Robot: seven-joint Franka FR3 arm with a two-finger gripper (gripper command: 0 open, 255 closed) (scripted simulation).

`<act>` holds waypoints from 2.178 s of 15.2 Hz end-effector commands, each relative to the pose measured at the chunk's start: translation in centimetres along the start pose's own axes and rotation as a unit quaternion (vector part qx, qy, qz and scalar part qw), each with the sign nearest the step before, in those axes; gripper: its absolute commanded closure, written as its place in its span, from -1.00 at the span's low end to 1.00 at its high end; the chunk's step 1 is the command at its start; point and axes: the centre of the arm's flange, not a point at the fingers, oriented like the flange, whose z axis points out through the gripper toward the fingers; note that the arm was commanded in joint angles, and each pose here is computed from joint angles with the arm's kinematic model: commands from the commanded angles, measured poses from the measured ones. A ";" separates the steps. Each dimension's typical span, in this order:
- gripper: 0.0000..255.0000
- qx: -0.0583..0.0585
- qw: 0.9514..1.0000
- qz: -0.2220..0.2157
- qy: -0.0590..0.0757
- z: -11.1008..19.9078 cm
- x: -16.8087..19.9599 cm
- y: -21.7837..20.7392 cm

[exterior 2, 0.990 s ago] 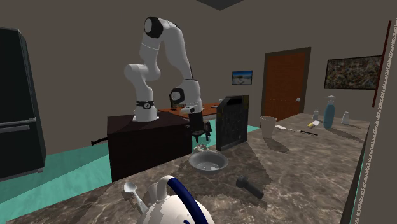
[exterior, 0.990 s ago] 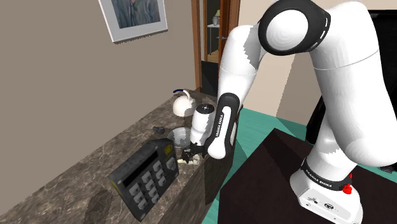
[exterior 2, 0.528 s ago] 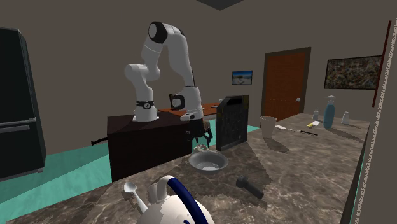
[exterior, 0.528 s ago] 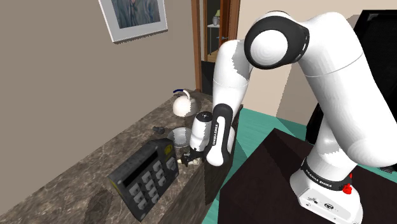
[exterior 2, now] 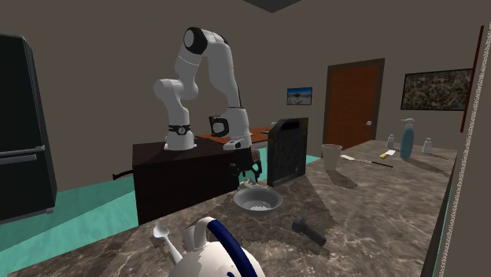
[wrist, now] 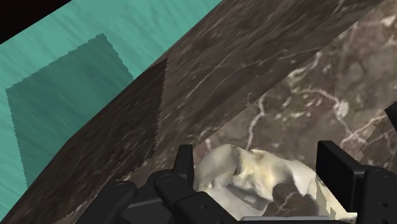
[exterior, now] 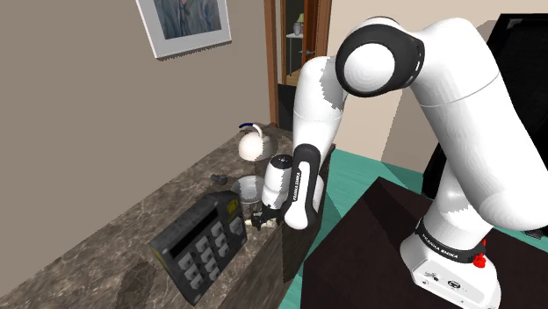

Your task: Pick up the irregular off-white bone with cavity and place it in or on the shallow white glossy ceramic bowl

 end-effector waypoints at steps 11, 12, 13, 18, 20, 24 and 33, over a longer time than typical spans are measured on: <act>1.00 0.000 1.000 0.000 0.000 -1.0 0.1 -0.1; 1.00 0.000 1.000 0.000 0.000 -1.5 0.2 -0.2; 1.00 0.000 1.000 0.000 0.000 -2.0 0.3 -0.3; 1.00 0.000 1.000 0.000 0.000 -4.6 0.7 -0.6; 1.00 0.000 1.000 0.000 0.000 -5.7 0.8 -0.8; 1.00 0.000 1.000 0.000 0.000 -7.7 1.1 -1.1; -1.00 0.004 1.000 -0.009 -0.016 -10.0 3.4 -1.5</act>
